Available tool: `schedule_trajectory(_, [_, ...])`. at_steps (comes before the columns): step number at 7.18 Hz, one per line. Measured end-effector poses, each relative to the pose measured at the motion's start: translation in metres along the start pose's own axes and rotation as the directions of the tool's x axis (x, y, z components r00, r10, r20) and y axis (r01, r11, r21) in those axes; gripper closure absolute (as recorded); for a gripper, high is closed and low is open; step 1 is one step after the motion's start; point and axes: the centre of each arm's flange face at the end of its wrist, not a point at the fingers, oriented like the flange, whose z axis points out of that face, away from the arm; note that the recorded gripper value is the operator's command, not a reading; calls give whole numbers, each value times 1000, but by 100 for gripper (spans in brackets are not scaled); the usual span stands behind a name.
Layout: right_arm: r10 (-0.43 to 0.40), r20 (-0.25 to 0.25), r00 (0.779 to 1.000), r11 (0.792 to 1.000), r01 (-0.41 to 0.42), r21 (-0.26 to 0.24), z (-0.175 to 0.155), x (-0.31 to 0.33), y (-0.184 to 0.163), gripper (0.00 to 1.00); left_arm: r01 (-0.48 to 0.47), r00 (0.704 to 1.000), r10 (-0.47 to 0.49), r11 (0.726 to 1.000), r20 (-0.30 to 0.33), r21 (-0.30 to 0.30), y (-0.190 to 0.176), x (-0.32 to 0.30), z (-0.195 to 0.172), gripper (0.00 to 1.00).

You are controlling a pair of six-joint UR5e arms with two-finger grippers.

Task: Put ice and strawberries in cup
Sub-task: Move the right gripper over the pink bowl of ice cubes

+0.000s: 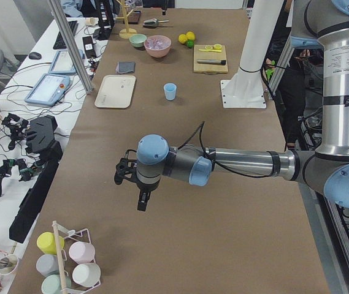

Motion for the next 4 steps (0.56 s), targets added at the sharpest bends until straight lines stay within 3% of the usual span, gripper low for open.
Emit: schedule_trajectory(4, [-83,-19,996,995,82,-60,55,-81,-10,2,0,1000,0,1000,2,1,-1,0,0,2])
